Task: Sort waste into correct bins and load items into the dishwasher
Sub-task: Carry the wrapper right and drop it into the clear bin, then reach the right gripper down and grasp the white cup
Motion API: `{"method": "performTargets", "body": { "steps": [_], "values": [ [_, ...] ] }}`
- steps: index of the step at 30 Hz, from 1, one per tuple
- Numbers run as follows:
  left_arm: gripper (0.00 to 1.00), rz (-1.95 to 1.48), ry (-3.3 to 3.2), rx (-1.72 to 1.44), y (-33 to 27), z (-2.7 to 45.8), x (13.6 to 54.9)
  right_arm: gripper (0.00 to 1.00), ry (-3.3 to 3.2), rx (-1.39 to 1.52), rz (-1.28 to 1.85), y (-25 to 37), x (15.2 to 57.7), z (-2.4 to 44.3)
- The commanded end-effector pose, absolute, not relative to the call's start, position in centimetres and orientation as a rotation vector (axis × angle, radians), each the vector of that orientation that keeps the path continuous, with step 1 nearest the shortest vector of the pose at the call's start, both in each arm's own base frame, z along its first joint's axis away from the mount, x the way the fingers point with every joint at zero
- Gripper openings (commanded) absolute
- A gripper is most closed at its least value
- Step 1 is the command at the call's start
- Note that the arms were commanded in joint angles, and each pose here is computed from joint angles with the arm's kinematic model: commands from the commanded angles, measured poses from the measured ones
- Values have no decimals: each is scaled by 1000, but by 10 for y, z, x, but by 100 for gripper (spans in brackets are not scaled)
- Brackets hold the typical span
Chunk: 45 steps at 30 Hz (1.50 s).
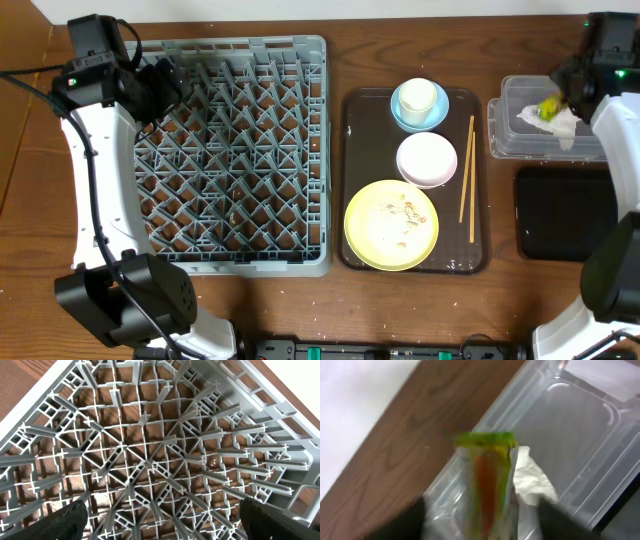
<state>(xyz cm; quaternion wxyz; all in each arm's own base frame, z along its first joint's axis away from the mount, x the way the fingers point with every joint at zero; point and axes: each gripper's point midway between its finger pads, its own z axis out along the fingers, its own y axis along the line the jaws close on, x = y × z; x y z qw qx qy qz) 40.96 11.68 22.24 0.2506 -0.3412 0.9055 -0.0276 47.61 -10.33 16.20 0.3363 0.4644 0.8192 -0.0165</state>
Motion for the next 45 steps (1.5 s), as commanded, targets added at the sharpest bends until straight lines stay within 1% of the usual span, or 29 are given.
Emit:
{"method": "performTargets", "body": {
  "steps": [1, 5, 7, 8, 11, 14, 16, 17, 18, 20, 21, 22, 25, 29, 33, 41, 43, 44, 45],
  "values": [
    [98, -66, 2443, -934, 118, 231, 406, 84, 2169, 1186, -2, -104, 475, 160],
    [98, -66, 2443, -934, 118, 231, 405, 93, 2205, 1087, 53, -94, 475, 174],
    [98, -66, 2443, -934, 118, 231, 405, 98, 2251, 977, 153, -77, 479, 182],
    [98, -66, 2443, -934, 118, 231, 406, 99, 2281, 880, 255, -60, 482, 189],
    [98, -66, 2443, -934, 118, 231, 405, 99, 2329, 626, 592, -7, 486, 206],
    [98, -66, 2443, -934, 118, 231, 406, 99, 2357, 444, 939, 54, 476, 219],
    [98, -66, 2443, -934, 118, 231, 405, 99, 2379, 377, 979, 78, 473, 219],
    [98, -66, 2443, -934, 118, 231, 405, 99, 2389, 298, 971, 93, 471, 218],
    [98, -66, 2443, -934, 118, 231, 405, 99, 2386, 91, 933, 124, 468, 218],
    [98, -66, 2443, -934, 118, 231, 405, 99, 2401, -40, 815, 147, 465, 210],
    [98, -66, 2443, -934, 118, 231, 405, 99, 2422, -68, 694, 155, 466, 201],
    [98, -66, 2443, -934, 118, 231, 405, 99, 2432, -76, 560, 163, 466, 194],
    [98, -66, 2443, -934, 118, 231, 406, 99, 2429, -93, 340, 175, 462, 189],
    [98, -66, 2443, -934, 118, 231, 405, 99, 2399, -154, 231, 200, 457, 186],
    [98, -66, 2443, -934, 118, 231, 405, 99, 2367, -118, 15, 195, 465, 173],
    [98, -66, 2443, -934, 118, 231, 406, 99, 2411, -146, 12, 214, 486, 108],
    [98, -66, 2443, -934, 118, 231, 405, 94, 2415, -149, 9, 216, 491, 93],
    [98, -66, 2443, -934, 118, 231, 405, 84, 2412, -163, 6, 218, 493, 90],
    [98, -66, 2443, -934, 118, 231, 405, 75, 2406, -170, 5, 218, 494, 90]
  ]
}}
